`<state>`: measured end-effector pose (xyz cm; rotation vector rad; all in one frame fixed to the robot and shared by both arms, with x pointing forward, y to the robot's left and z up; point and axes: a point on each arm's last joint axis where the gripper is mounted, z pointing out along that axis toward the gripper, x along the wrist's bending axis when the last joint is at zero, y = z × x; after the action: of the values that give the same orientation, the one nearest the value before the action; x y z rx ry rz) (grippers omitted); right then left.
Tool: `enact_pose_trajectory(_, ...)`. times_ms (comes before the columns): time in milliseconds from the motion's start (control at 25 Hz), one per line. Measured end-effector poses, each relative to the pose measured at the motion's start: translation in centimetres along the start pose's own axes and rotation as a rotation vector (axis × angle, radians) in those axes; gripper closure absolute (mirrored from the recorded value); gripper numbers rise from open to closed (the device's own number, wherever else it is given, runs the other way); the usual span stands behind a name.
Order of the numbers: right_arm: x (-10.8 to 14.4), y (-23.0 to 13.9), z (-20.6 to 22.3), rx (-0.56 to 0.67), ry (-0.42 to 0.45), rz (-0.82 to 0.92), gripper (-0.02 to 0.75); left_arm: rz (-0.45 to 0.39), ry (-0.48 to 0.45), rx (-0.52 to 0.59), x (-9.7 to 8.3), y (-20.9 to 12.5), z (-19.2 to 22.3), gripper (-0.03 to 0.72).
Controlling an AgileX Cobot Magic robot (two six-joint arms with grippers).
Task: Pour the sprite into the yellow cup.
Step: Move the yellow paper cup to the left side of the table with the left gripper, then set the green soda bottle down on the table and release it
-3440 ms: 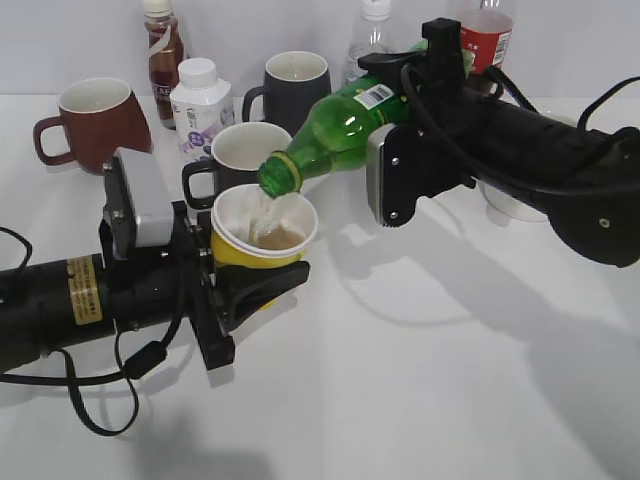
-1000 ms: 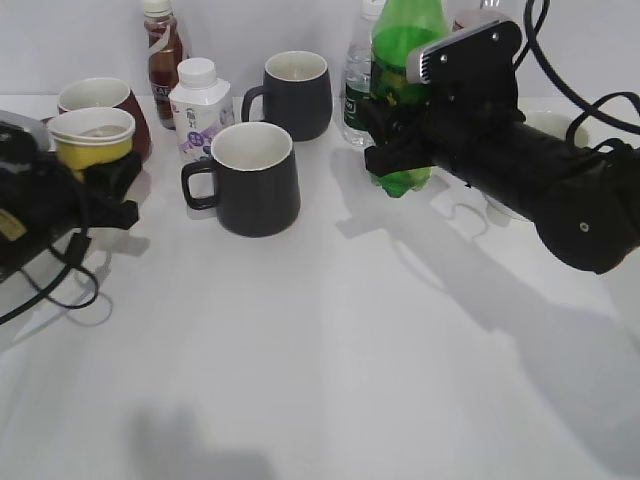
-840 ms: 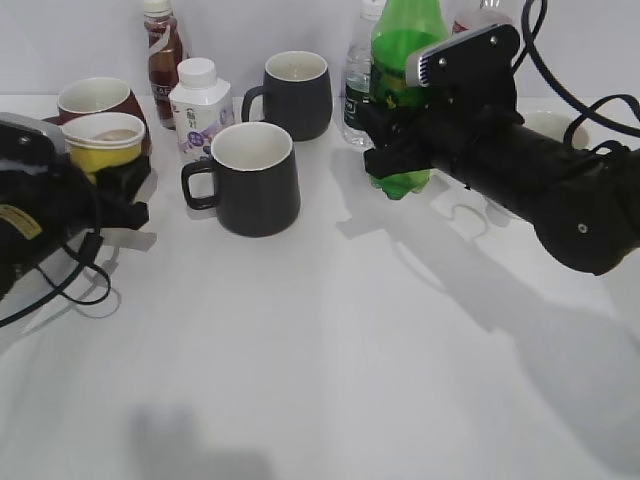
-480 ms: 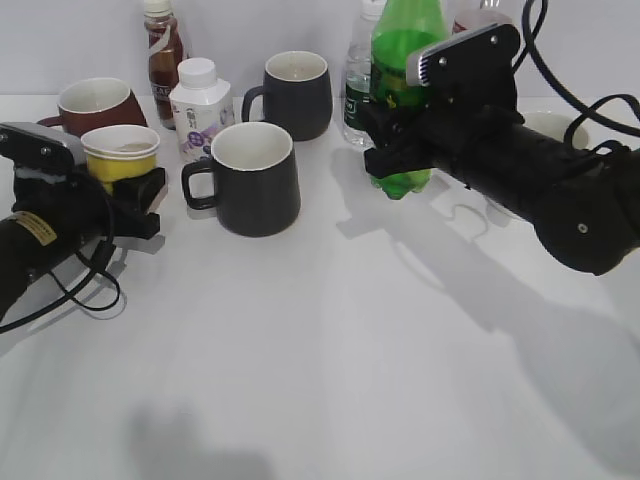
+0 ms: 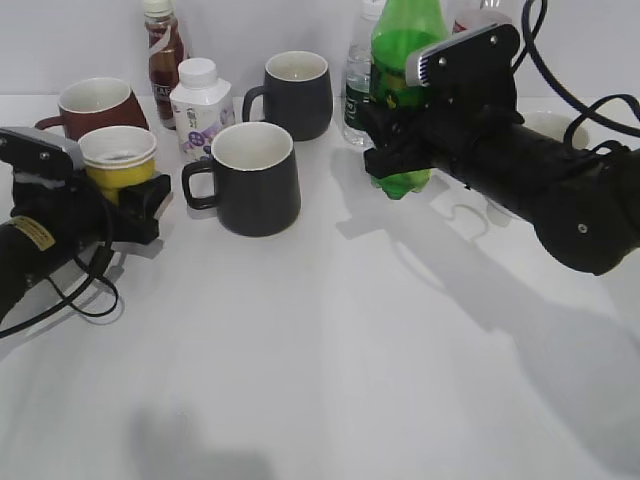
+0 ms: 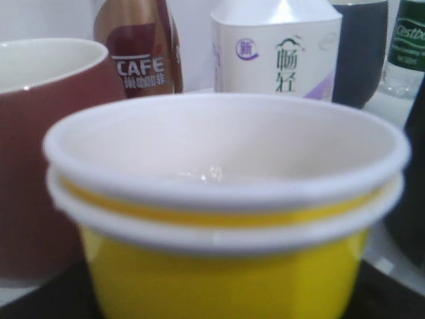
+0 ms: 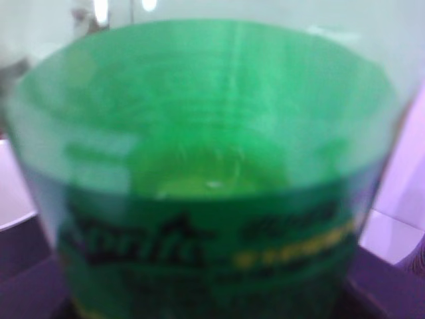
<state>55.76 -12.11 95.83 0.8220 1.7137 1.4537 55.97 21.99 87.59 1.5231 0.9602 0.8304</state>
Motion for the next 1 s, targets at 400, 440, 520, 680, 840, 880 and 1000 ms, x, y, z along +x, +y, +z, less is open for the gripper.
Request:
enact_pose_trajectory(400, 0.0, 0.0, 0.0, 0.0, 0.0, -0.008, 0.29, 0.0, -0.008, 0.008, -0.2, -0.2, -0.3, 0.125)
enact_pose_trajectory(440, 0.0, 0.0, 0.0, 0.0, 0.0, -0.008, 0.29, -0.001, -0.008, 0.01, -0.2, -0.3, -0.3, 0.116)
enact_pose_trajectory(520, 0.0, 0.0, 0.0, 0.0, 0.0, -0.008, 0.29, -0.005, -0.007, 0.021, -0.3, -0.4, -0.7, 0.107)
enact_pose_trajectory(680, 0.1, -0.7, 0.2, 0.0, 0.001, -0.003, 0.29, -0.012, 0.012, 0.02, -0.4, 0.3, -2.2, 0.102)
enact_pose_trajectory(840, 0.3, -2.1, 0.6, 0.02, 0.005, 0.009, 0.29, -0.012, 0.018, 0.016, -0.7, 1.0, -3.5, 0.101)
enact_pose_trajectory(880, 0.3, -2.5, 0.7, 0.023, 0.006, 0.012, 0.29, -0.012, 0.018, 0.018, -0.8, 1.1, -3.8, 0.101)
enact_pose_trajectory(1000, 0.4, -3.2, 0.9, 0.015, 0.003, 0.031, 0.29, -0.017, 0.018, 0.031, -1.0, 1.0, -4.7, 0.101)
